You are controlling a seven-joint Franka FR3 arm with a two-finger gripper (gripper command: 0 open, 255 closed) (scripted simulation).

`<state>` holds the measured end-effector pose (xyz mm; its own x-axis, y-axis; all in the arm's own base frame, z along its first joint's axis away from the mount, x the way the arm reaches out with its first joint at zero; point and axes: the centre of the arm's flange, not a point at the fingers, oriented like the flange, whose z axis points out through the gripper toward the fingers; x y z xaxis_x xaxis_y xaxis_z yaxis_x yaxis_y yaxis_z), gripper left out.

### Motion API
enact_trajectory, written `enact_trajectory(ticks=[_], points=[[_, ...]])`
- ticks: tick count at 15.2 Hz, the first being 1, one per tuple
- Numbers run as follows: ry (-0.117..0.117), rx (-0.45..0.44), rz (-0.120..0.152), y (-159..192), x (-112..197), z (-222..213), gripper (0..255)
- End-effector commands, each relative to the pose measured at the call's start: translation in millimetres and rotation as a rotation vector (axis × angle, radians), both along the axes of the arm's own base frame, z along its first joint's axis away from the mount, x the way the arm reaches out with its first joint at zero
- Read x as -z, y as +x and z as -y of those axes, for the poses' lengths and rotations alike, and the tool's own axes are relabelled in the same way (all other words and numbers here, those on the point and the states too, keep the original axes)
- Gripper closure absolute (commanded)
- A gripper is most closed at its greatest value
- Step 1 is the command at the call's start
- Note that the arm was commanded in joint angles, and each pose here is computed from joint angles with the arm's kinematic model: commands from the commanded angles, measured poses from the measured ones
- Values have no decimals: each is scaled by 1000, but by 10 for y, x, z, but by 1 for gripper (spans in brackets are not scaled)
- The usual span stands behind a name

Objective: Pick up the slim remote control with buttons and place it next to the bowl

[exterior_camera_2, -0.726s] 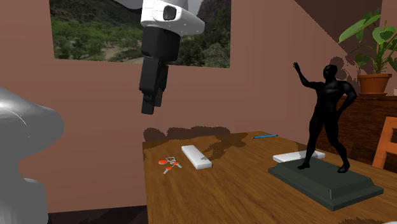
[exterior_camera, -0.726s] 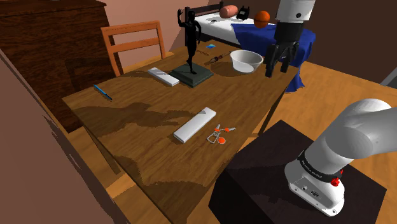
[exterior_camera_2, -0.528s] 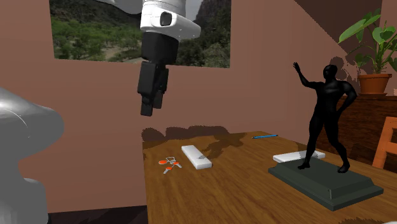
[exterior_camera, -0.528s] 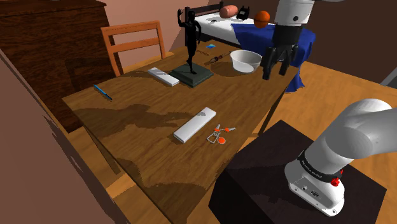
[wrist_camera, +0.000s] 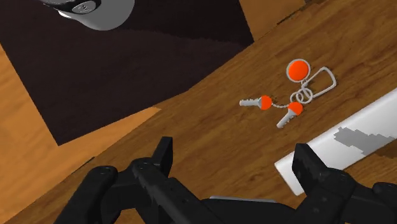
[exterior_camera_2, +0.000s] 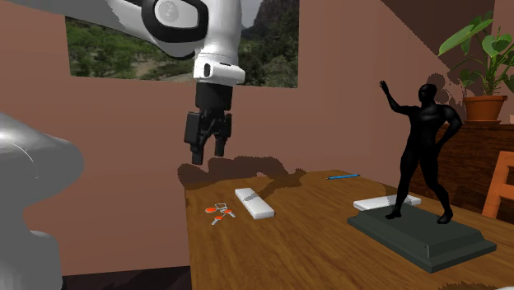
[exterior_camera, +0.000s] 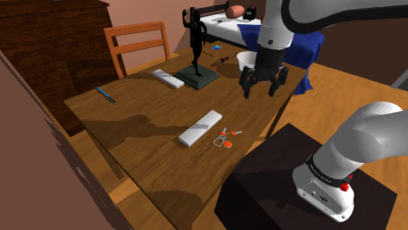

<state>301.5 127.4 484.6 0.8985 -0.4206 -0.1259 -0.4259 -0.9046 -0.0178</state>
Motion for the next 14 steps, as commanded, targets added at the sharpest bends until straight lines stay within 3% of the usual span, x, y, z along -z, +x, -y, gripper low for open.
enact_trajectory(ticks=[1,14], points=[[-15,95,9,33,155,-231,0],[-112,653,63,831,1024,-1466,0]])
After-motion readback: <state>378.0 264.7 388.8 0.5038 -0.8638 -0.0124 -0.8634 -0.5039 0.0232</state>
